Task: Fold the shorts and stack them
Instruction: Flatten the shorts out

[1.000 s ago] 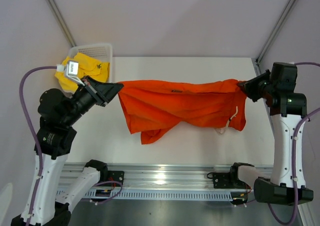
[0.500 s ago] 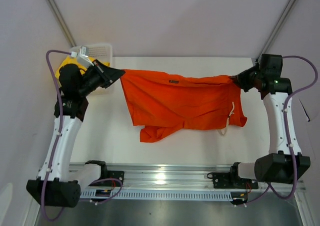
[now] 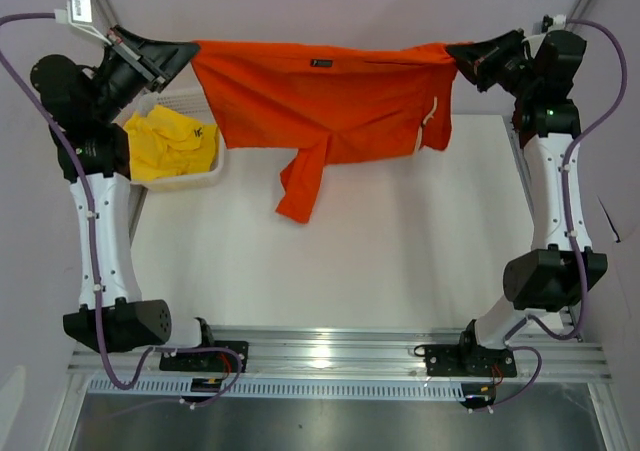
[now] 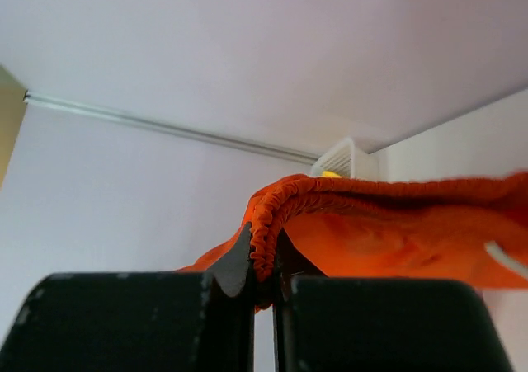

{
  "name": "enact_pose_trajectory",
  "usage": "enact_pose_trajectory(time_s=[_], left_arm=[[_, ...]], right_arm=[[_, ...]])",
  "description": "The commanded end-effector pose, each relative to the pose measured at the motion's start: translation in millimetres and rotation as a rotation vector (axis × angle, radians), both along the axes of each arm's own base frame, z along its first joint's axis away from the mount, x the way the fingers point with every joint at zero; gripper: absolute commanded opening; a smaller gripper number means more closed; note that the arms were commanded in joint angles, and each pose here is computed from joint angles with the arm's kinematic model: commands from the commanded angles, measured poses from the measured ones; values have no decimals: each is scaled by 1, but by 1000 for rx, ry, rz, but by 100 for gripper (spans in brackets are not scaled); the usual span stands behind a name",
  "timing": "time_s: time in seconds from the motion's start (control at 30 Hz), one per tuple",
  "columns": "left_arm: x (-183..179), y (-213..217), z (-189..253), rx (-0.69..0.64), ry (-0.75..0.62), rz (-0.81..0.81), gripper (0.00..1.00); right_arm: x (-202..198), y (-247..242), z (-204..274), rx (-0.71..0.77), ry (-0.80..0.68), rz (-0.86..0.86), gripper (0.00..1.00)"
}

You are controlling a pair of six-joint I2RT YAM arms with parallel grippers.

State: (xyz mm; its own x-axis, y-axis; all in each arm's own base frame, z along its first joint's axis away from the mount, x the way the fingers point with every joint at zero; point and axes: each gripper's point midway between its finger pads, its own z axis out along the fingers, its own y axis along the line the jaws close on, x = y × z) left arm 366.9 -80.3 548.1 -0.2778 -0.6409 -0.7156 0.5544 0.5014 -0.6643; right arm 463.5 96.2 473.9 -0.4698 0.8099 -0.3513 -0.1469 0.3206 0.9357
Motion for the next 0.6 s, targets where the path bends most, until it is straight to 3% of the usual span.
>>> enact_pose_trajectory(time_s=[0.0, 0.13, 0.23, 0.37, 0.5, 0.57], left_arm=[[-49, -11, 48, -11, -122, -101, 0], [-108, -23, 68, 38, -216, -92, 0], [-163, -36, 75, 55, -296, -82, 0], [-231, -50, 81, 78, -378, -54, 0], [-292, -64, 85, 106, -453, -32, 0], [-303, -66, 81, 101, -448, -29, 0]], right_arm=[[-36, 13, 71, 23, -188, 131, 0], [-105, 19, 109, 11, -303, 144, 0], [-141, 21, 113, 10, -324, 134, 0], [-229, 22, 133, -28, -423, 69, 0], [-281, 22, 117, -61, -399, 24, 0], [-296, 21, 104, -70, -355, 2, 0]])
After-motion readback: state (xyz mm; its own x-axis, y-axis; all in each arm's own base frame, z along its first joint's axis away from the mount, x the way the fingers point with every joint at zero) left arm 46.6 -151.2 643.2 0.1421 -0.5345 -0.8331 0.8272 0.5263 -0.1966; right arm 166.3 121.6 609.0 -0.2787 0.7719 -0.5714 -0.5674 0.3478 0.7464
